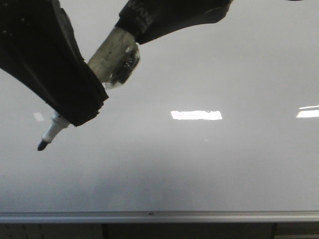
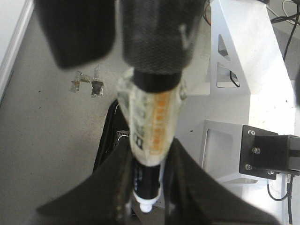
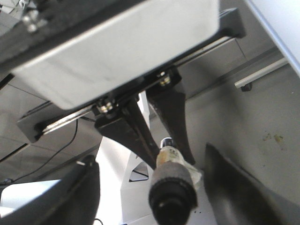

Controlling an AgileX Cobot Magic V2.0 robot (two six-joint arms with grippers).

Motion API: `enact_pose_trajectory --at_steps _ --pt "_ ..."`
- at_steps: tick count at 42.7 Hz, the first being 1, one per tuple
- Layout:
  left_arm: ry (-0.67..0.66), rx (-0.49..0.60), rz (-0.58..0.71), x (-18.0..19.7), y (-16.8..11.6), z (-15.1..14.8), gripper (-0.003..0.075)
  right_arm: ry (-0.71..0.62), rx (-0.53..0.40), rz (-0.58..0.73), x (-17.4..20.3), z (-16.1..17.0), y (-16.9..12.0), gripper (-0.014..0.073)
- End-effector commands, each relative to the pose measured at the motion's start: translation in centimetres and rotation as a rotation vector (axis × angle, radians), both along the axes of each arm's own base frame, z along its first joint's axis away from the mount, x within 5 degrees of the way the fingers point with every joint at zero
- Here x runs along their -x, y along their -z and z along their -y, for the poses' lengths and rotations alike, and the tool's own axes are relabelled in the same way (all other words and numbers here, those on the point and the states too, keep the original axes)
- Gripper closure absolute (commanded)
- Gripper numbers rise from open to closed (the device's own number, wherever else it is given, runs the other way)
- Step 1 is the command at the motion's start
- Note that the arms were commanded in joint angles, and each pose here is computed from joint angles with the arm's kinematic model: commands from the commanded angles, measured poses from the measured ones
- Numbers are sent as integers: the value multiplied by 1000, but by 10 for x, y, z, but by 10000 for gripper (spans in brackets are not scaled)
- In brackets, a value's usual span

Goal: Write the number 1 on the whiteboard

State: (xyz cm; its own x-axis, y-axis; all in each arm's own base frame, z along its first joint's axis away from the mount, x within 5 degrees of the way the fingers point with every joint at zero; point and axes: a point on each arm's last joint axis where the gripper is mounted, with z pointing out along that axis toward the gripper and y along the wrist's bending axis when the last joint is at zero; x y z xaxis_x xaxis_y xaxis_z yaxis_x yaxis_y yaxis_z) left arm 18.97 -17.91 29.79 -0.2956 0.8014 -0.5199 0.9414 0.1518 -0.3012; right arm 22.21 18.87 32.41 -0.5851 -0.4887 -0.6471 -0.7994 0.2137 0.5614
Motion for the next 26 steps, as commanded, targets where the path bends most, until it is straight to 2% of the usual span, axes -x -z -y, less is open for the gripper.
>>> enact_pose_trajectory --at_steps 1,9,14,21,24,26 --pt "29 71 -11 10 -20 2 740 -93 -85 -27 13 -3 -20 204" --pt "29 71 -11 10 -20 2 741 -76 -85 -19 11 -4 -20 524" --pt "29 71 -11 10 -20 2 741 -71 -86 -16 10 -4 -20 654" --pt "5 81 13 7 -20 3 725 -64 -85 -11 9 -4 -20 659" --pt "5 81 13 7 -20 3 665 -62 -85 -10 9 -4 -20 660" --pt "5 81 13 7 -20 3 588 -62 -85 -10 9 -4 -20 660"
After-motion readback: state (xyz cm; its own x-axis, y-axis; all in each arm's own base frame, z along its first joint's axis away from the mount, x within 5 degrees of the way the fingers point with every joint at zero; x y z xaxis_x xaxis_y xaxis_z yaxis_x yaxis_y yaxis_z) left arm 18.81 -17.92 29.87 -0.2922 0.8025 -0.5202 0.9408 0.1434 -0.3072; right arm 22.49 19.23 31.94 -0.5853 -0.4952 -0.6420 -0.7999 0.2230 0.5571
